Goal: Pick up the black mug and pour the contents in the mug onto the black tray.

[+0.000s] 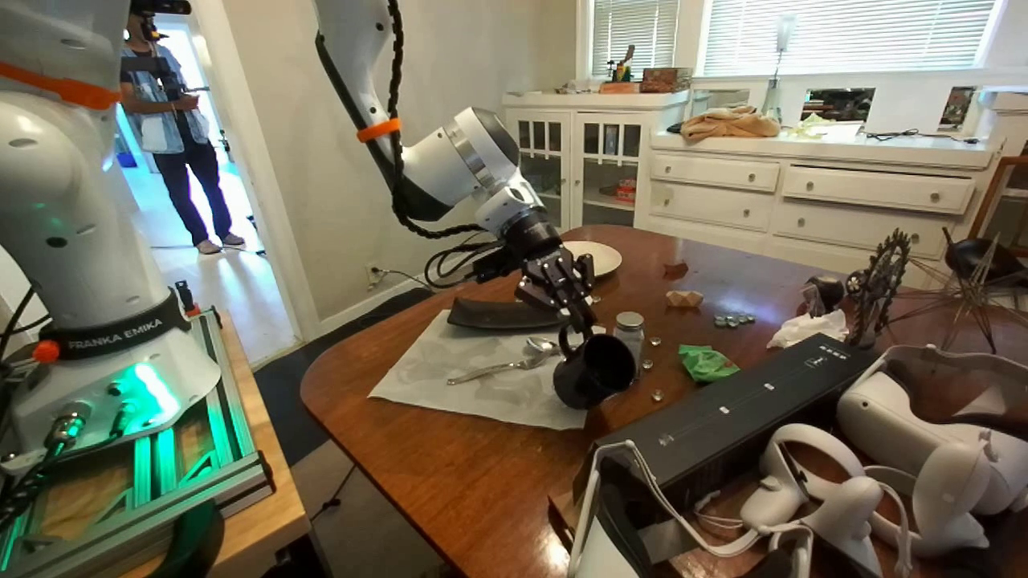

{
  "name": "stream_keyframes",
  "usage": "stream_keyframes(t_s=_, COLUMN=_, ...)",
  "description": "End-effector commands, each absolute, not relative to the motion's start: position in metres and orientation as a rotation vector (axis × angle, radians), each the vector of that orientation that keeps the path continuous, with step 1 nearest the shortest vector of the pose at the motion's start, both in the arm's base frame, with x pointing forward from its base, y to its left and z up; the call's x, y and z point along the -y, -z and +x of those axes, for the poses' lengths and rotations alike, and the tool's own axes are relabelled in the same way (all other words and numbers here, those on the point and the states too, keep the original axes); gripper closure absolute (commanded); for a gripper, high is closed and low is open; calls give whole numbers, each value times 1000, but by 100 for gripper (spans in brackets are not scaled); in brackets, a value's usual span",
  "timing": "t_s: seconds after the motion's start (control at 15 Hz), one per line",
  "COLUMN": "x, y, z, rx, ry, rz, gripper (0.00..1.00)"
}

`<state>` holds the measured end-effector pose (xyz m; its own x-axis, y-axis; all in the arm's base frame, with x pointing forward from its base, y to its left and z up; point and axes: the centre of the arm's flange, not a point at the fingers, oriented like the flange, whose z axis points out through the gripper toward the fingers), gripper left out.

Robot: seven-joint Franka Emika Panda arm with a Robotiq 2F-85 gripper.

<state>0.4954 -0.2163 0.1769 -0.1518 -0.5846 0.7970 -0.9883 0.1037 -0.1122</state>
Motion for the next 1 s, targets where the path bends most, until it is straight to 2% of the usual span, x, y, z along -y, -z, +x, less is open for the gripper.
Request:
stream_keyframes(t_s=0.0, x=208, y=-170, z=482, rx=1840, ry=-928, rz=1493, gripper=95)
stream_keyframes(t_s=0.8, x=147, y=-168, z=462, rx=1827, ry=-859, rz=1640, gripper=95)
stream_keyframes(t_s=0.87, x=143, y=-168, z=460, rx=1824, ry=-845, rz=1652, gripper=62)
stream_keyframes(t_s=0.93, x=140, y=-167, z=459, rx=1820, ry=-836, rz=1660, gripper=53)
